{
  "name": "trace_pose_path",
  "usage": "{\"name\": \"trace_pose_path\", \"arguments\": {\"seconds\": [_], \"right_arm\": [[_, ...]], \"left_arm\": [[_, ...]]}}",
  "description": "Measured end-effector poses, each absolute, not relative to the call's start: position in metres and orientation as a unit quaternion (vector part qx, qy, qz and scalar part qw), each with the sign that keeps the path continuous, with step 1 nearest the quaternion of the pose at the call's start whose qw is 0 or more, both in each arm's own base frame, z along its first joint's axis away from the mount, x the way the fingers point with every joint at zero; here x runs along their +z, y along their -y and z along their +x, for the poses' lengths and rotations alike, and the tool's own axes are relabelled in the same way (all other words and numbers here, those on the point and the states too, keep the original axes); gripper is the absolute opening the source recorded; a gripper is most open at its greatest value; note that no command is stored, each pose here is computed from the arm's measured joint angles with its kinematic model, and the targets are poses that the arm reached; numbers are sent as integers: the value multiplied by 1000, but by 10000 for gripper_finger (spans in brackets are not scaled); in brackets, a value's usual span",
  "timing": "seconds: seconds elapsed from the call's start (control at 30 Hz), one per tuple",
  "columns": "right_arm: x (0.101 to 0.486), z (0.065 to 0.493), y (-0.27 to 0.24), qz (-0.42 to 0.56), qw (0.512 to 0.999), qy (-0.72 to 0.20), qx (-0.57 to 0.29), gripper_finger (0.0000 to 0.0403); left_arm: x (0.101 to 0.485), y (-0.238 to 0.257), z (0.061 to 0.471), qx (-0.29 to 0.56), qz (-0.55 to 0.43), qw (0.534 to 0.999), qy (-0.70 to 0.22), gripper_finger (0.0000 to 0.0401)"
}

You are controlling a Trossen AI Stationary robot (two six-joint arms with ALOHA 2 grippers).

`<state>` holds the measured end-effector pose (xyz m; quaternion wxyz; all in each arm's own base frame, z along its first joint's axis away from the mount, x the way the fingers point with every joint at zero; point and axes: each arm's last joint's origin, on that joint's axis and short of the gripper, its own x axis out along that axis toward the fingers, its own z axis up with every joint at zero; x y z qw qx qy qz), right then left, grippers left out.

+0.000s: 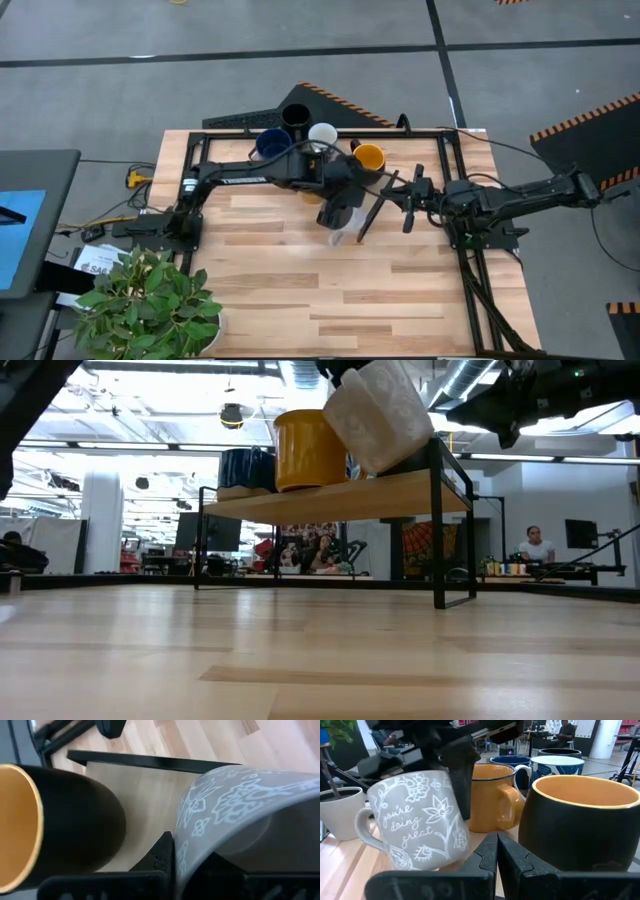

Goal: Place coffee mugs
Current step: Put the gray mug on the shelf

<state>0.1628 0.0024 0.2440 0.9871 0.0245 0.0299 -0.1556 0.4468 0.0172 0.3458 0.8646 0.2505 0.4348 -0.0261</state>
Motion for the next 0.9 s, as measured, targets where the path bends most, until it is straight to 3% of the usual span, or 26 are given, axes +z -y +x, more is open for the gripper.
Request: {"name": "trace_pose_path", "arguments": {"seconds": [0.43, 0.9], "right_arm": [[246, 163, -2, 28, 987, -21, -156, 35], [246, 163, -2, 28, 987, -21, -156, 35]], "left_arm": [[345, -18, 451, -23, 285, 861, -420, 14], [347, -24, 447, 49, 355, 818, -450, 12]]}}
